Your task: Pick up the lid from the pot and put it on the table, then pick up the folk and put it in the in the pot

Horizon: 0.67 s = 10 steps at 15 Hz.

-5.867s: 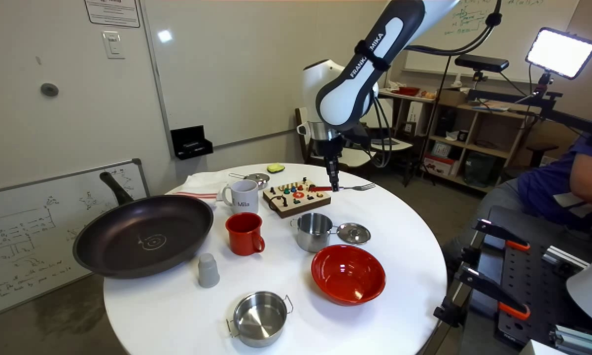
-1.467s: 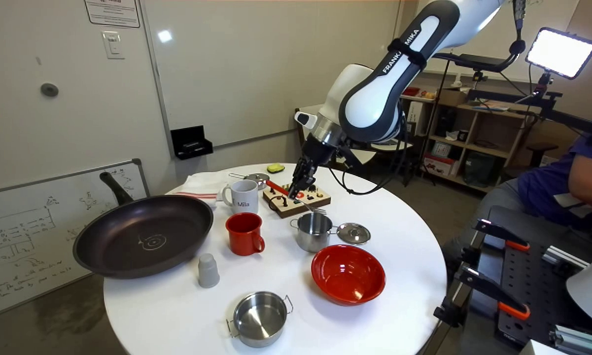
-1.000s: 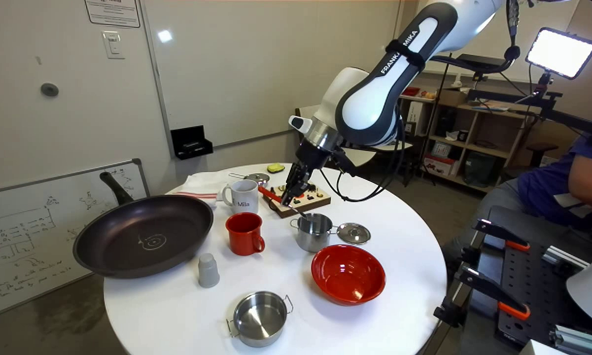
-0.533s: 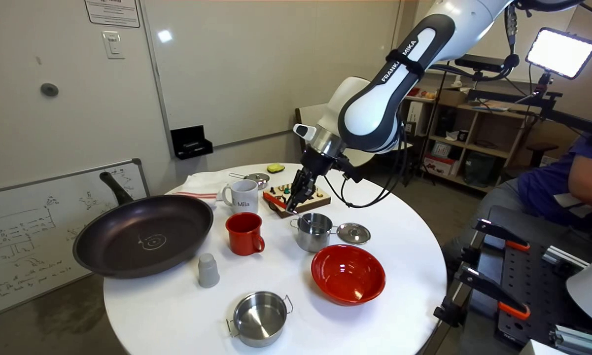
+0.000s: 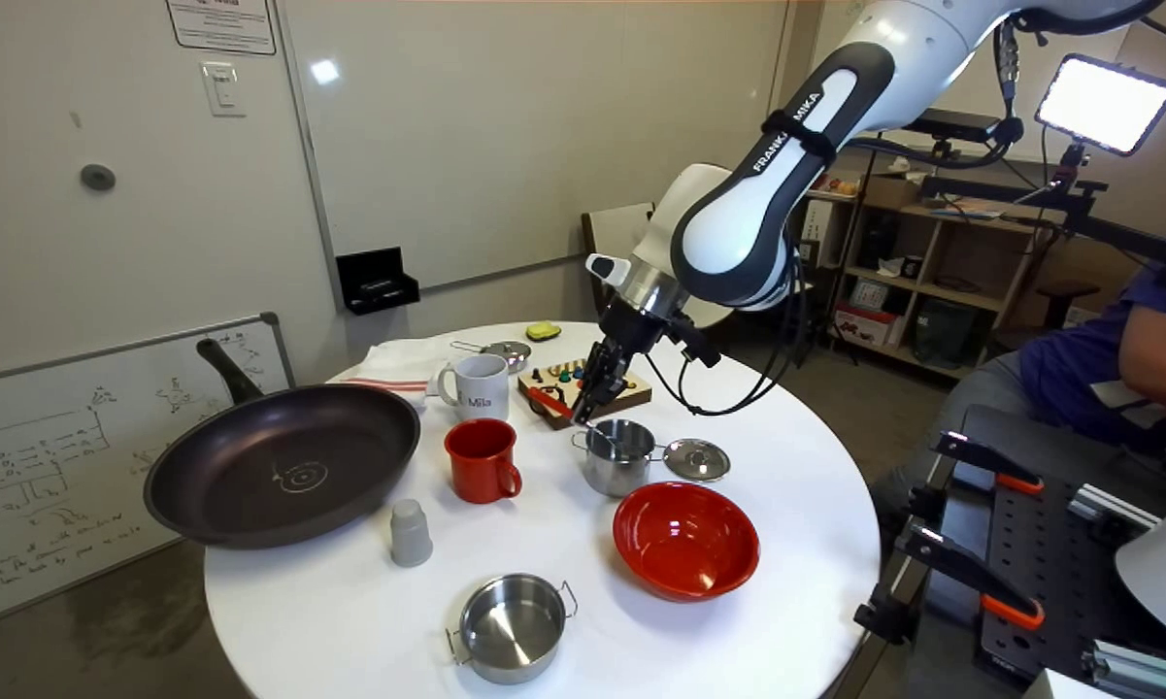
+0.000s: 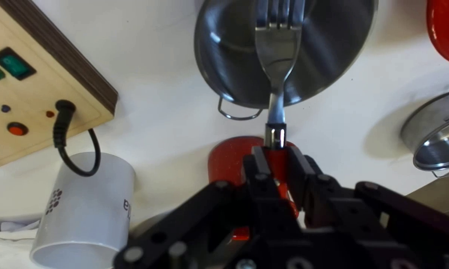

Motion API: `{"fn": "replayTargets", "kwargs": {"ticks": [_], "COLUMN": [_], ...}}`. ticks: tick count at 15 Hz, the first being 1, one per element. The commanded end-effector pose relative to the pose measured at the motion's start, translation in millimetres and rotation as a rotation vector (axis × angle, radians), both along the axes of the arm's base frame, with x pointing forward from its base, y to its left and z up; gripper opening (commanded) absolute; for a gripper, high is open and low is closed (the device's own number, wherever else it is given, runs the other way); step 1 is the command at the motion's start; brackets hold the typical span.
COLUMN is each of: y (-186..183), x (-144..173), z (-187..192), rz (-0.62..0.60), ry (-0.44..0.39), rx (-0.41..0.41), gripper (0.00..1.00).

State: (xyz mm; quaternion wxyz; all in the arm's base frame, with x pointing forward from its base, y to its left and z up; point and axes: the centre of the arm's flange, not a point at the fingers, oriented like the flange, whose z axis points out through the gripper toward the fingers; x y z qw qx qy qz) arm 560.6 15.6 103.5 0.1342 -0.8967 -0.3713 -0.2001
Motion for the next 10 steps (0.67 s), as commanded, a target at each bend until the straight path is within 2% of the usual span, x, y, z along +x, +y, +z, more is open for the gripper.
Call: {"fn": "replayTargets", "kwargs": {"ticks": [1,10], "y": [-7.9,-18.7], "x": [3.2,9.8], "z": [-7.2,-22.9], "rz": [0.016,-0.010], "ry": [0.002,0.027], "rx": [0.005,0.000], "gripper": [0.07,0.06]}}
